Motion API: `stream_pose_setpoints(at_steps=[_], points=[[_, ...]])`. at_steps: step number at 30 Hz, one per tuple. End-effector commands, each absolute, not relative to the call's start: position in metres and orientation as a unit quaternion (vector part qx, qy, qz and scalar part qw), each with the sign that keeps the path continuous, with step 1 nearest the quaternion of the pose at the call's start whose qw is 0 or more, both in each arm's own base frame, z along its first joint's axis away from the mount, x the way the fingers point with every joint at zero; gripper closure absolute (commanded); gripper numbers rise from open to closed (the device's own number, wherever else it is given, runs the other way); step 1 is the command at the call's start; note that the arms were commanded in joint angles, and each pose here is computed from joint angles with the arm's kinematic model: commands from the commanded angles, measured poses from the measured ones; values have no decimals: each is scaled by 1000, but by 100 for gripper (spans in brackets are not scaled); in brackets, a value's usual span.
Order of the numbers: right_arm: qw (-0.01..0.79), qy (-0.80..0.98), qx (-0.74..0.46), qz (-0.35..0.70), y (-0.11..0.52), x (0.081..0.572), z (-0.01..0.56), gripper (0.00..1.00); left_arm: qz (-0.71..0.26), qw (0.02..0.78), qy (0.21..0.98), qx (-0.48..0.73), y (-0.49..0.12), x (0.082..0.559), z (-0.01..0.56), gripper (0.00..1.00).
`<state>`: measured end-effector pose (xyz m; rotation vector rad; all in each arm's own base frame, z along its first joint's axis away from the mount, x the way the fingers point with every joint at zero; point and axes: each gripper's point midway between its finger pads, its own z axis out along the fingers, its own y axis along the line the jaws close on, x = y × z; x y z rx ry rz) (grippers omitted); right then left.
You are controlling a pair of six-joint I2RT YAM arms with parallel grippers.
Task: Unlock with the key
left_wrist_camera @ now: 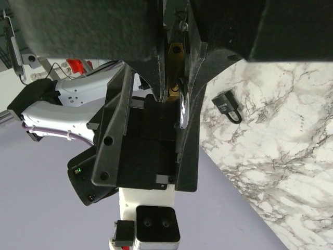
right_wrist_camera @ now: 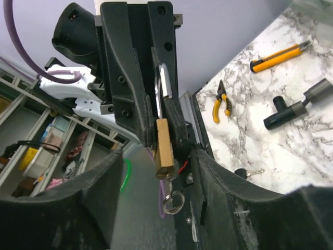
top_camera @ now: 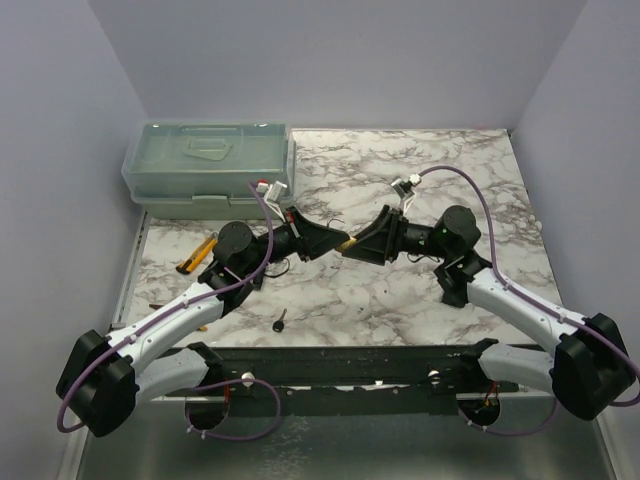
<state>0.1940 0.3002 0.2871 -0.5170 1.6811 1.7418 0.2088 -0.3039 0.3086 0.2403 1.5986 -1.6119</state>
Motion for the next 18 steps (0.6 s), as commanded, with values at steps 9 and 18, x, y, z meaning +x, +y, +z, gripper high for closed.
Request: stream_pose_setpoints(at_steps=[9, 18], points=[[397, 724, -139, 546, 269, 211, 260, 20, -609, 434, 663, 40, -302, 237, 293, 100], [450, 804, 18, 389, 201, 231, 215, 19, -585, 407, 701, 17, -327, 274, 263, 100]])
